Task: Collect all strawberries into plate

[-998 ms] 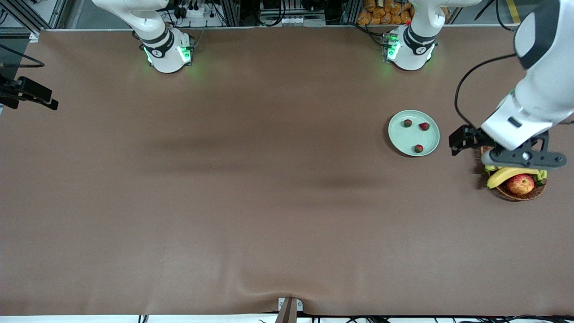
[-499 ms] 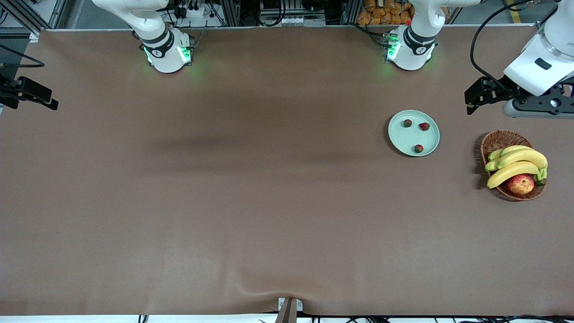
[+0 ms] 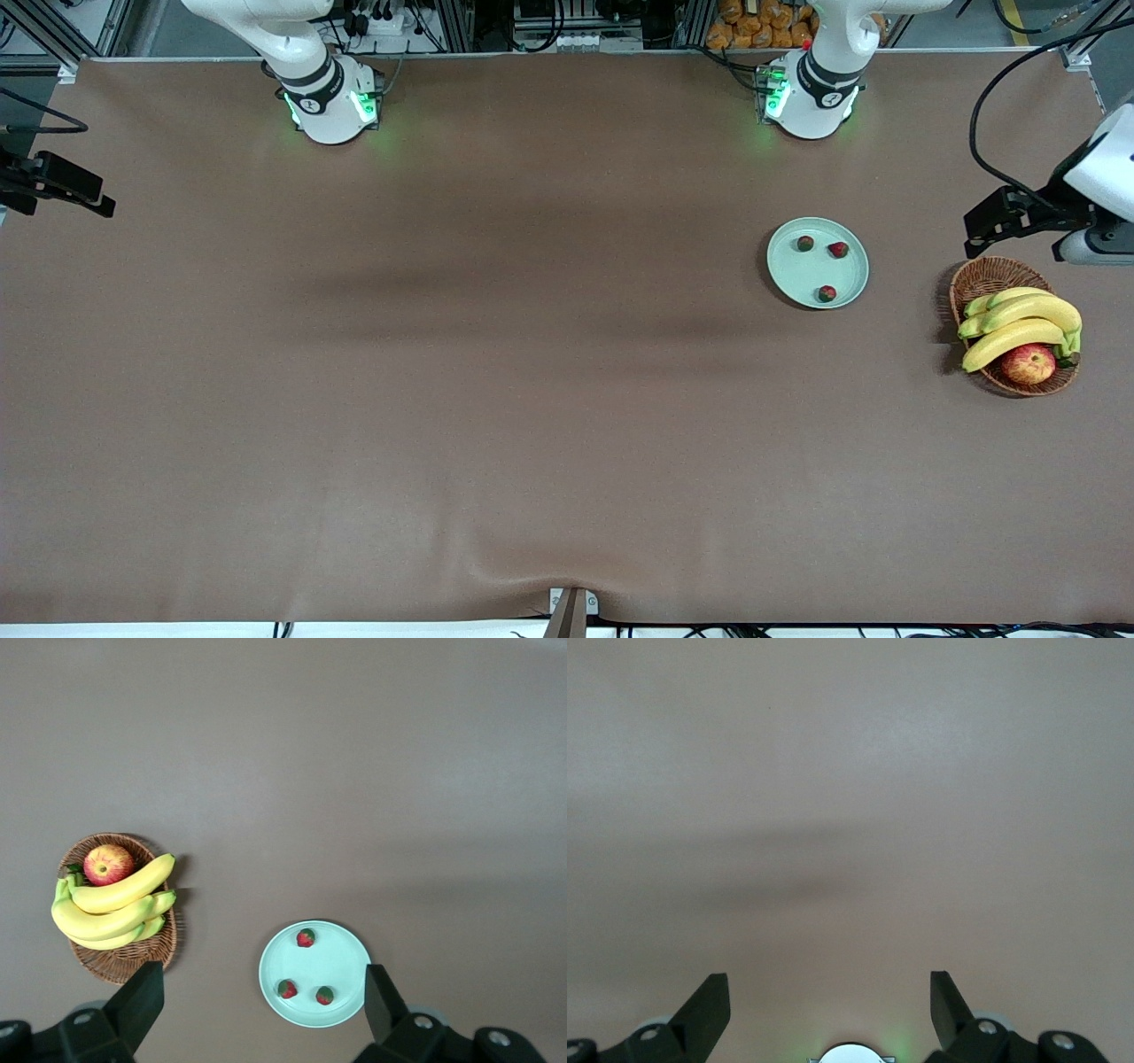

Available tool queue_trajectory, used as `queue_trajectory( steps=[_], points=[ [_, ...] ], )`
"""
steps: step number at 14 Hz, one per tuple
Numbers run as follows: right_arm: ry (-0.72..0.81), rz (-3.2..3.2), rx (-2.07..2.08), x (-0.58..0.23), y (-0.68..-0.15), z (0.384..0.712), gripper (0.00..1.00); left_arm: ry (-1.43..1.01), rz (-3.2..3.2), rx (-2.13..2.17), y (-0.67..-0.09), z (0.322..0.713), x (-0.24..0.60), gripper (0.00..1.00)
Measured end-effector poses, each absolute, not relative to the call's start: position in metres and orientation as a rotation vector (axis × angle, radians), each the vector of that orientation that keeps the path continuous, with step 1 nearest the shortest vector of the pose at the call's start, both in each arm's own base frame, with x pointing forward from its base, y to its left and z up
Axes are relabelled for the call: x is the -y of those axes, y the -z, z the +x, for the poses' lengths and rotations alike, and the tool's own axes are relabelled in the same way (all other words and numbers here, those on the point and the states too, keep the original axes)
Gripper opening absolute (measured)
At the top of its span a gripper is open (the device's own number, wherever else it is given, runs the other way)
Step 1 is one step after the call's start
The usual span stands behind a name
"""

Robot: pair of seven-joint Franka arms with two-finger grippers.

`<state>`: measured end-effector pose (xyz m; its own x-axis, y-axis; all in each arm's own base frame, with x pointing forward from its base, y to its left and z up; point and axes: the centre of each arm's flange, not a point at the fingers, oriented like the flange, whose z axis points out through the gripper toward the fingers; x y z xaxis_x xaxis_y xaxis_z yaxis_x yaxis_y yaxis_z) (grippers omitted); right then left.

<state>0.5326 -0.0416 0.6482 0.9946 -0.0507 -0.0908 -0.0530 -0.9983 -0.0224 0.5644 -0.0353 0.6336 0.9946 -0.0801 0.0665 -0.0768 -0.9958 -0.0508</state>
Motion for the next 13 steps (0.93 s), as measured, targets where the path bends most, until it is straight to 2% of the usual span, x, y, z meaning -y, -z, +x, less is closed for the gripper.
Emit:
queue_trajectory(
  steps=[13],
  points=[
    [-0.141,-3.113,-0.081,0.0415,-0.6482,0.5325,1.0,0.104,-3.104,-0.119,-0.6328,0.5641,0.0375,1.0]
  ],
)
